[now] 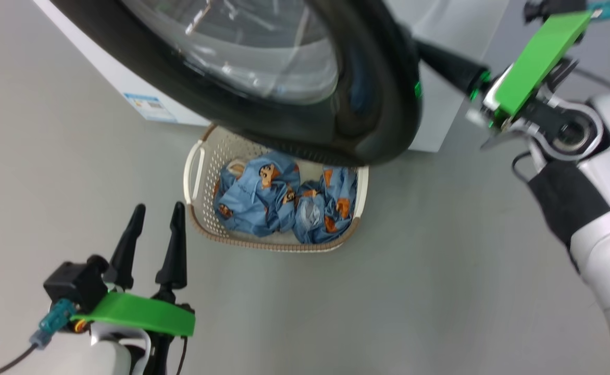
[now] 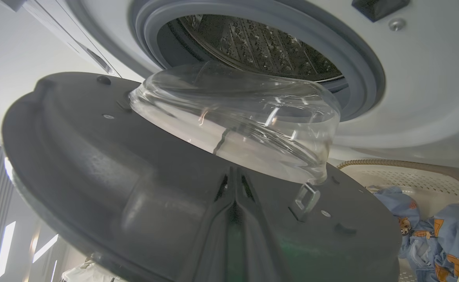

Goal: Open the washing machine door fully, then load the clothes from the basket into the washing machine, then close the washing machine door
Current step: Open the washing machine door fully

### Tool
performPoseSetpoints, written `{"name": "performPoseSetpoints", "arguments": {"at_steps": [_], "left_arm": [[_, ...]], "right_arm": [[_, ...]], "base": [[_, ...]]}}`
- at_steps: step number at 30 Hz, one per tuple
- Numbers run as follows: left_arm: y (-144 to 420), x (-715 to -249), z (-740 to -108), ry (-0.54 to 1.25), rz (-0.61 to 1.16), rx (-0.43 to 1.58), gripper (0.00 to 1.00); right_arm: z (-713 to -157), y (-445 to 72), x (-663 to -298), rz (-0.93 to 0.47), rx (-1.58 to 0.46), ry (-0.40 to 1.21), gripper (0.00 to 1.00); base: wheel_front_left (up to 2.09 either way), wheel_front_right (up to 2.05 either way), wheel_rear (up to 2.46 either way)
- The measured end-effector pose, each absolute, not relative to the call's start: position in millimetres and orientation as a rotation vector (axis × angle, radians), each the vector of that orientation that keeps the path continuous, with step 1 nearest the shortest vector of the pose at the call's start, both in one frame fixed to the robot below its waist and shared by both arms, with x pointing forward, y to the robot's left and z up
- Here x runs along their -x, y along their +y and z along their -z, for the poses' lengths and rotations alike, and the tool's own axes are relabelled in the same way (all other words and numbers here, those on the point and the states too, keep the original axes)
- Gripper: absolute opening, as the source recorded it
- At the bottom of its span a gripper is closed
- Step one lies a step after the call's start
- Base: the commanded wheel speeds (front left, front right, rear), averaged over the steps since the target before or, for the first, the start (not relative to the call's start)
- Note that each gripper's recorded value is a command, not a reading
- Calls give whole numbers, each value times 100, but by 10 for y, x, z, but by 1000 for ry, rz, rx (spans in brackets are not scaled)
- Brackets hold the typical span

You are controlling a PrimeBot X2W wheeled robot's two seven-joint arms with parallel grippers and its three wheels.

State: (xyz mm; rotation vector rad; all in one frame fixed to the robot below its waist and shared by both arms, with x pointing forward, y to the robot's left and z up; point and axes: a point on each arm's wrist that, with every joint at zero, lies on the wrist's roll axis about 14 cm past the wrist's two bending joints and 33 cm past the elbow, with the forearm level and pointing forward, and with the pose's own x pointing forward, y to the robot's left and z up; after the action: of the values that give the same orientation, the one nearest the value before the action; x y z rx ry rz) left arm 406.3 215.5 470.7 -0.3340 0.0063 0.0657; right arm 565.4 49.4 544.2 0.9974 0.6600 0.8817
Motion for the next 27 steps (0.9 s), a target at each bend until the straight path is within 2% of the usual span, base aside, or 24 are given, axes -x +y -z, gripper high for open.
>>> {"name": "performPoseSetpoints", "arguments": {"at_steps": [16,27], "left_arm": [[2185,-3750,-4871,-35,-82,340,100],[2309,-3487,-4919,-53,-129,334,100]], "right_arm": [[-5571,710,-4905,-1015,-954,747,0],[-5588,1078,-4318,-1162,-936,840,0]], "base": [[0,0,0],[0,0,0]]}}
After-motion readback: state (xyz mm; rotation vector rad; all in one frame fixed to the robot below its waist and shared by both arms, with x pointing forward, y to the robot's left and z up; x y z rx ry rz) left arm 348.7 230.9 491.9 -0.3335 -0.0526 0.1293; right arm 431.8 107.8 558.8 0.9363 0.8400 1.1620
